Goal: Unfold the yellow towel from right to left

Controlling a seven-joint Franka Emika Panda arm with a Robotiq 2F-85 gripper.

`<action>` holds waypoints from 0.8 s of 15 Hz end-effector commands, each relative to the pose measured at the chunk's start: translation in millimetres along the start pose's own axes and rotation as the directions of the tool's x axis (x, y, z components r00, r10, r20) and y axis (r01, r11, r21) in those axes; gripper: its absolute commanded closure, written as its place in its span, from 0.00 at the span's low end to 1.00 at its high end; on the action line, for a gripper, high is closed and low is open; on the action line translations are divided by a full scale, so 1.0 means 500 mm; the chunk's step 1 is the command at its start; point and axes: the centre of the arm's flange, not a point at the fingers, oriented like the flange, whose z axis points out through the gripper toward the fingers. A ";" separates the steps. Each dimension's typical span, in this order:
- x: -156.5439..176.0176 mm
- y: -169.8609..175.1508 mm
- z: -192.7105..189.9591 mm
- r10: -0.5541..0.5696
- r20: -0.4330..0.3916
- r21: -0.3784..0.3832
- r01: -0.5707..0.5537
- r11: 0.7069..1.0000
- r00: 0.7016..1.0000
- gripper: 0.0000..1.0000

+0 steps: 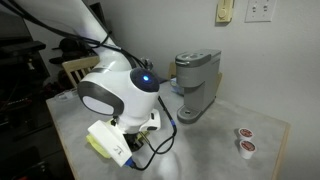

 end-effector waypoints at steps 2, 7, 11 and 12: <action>-0.001 0.014 0.002 -0.027 -0.009 0.029 0.027 0.999 1.000 0.84; -0.003 0.010 -0.002 -0.046 -0.012 0.025 0.046 0.999 0.999 1.00; -0.004 -0.003 -0.017 -0.068 -0.028 0.023 0.069 0.997 0.997 0.99; -0.004 -0.009 -0.024 -0.077 -0.035 0.023 0.078 0.997 0.996 0.99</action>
